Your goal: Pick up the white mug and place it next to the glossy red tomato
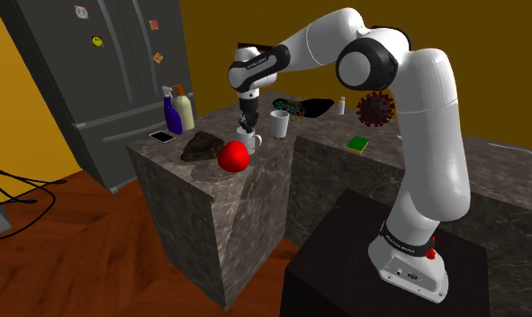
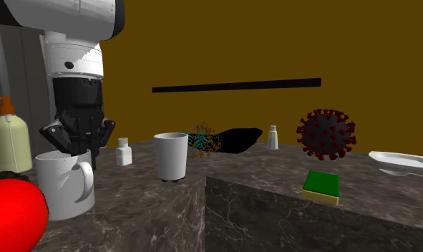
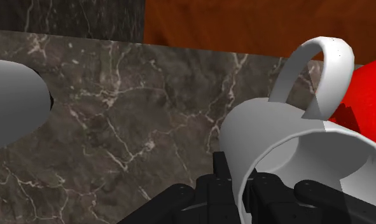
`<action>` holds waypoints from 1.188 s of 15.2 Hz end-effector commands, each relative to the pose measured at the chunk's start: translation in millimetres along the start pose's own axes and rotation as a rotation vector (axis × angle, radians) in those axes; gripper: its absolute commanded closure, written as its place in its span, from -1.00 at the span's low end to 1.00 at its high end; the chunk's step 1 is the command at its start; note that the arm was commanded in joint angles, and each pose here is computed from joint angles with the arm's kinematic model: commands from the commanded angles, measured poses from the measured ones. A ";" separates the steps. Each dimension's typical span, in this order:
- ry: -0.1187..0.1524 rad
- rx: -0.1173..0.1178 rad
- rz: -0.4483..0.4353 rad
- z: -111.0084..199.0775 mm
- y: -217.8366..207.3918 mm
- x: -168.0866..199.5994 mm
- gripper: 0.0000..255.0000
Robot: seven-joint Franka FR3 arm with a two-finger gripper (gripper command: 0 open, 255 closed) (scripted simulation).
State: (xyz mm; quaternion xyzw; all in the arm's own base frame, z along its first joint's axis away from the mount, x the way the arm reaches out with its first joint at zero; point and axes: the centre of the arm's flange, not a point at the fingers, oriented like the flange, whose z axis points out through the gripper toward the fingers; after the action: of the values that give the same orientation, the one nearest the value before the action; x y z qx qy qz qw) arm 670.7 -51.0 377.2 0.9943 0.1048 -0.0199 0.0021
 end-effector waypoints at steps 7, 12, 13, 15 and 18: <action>0.001 0.000 0.000 14.7 0.1 0.9 1.00; 0.001 0.000 0.000 14.7 0.2 0.9 -1.00; 0.001 0.000 0.000 14.7 0.1 0.9 -1.00; 0.001 0.000 0.000 14.7 0.1 0.9 -1.00; 0.001 0.000 0.000 -11.7 0.1 0.9 -1.00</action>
State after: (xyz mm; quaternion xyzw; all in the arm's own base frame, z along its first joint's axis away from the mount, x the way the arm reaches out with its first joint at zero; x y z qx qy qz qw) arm 672.3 -52.1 378.0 0.9943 0.1049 -0.0193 0.0021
